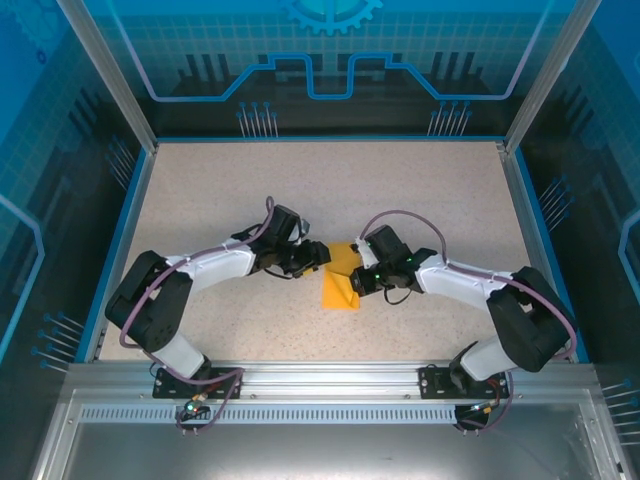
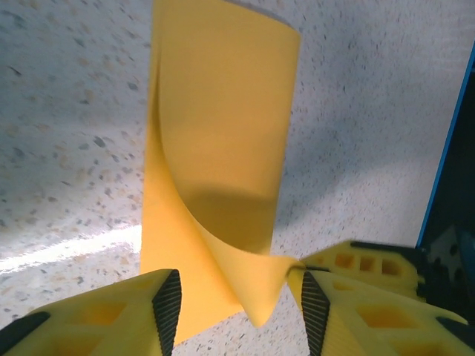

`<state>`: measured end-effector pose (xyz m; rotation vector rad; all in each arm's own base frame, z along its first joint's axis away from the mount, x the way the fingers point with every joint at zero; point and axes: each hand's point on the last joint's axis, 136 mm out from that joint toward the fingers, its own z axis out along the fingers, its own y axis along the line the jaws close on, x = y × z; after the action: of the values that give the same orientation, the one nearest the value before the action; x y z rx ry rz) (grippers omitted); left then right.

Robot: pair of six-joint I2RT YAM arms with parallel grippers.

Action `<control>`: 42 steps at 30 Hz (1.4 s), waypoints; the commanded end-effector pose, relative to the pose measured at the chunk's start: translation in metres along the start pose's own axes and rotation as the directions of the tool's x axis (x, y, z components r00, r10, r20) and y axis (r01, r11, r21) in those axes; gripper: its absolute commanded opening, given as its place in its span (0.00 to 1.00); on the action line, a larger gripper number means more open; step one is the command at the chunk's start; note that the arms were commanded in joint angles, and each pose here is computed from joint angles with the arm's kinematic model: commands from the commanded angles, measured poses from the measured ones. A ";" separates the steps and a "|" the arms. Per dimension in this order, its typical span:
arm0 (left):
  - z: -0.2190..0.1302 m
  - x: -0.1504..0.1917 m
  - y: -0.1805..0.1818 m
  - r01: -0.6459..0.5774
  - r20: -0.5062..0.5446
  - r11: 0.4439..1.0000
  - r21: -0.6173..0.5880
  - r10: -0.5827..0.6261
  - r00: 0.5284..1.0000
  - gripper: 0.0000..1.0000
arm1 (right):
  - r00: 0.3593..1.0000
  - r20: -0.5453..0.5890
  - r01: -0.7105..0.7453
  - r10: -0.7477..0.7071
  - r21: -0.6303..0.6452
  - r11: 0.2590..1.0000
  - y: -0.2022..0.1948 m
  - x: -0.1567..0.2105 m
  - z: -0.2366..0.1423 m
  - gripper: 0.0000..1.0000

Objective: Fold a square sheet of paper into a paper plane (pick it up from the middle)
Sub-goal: Fold the triangle a second time at the center of the table.

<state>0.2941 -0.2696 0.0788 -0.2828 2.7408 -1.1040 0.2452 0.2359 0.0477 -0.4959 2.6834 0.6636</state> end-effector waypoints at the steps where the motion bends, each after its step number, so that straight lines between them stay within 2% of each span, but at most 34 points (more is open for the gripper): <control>1: 0.003 0.008 -0.017 -0.085 -0.030 0.996 0.029 0.086 0.996 0.47 | 0.999 -0.028 0.020 -0.020 0.001 1.000 -0.004 -0.003 0.001 0.04; 11: 0.019 0.020 -0.018 -0.119 -0.040 0.993 0.025 0.119 0.992 0.46 | 0.996 -0.067 0.066 -0.061 0.067 0.996 -0.016 -0.011 0.008 0.05; 18: 0.024 0.024 -0.008 -0.115 -0.010 0.993 -0.001 0.115 0.993 0.52 | 0.993 -0.080 0.091 -0.084 0.085 0.992 -0.023 -0.014 0.010 0.05; 23: 0.027 0.027 -0.004 -0.108 -0.007 0.994 -0.011 0.108 0.994 0.52 | 0.992 -0.084 0.096 -0.090 0.077 0.992 -0.025 -0.014 0.011 0.05; 42: 0.033 0.029 0.001 -0.080 -0.016 0.997 -0.018 0.080 0.997 0.22 | 0.992 -0.096 0.087 -0.081 0.059 0.994 -0.029 -0.013 0.017 0.06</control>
<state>0.2777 -0.2974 0.0610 -0.1699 2.7328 -1.0805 0.2673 0.2238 0.0257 -0.6333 2.7387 0.5248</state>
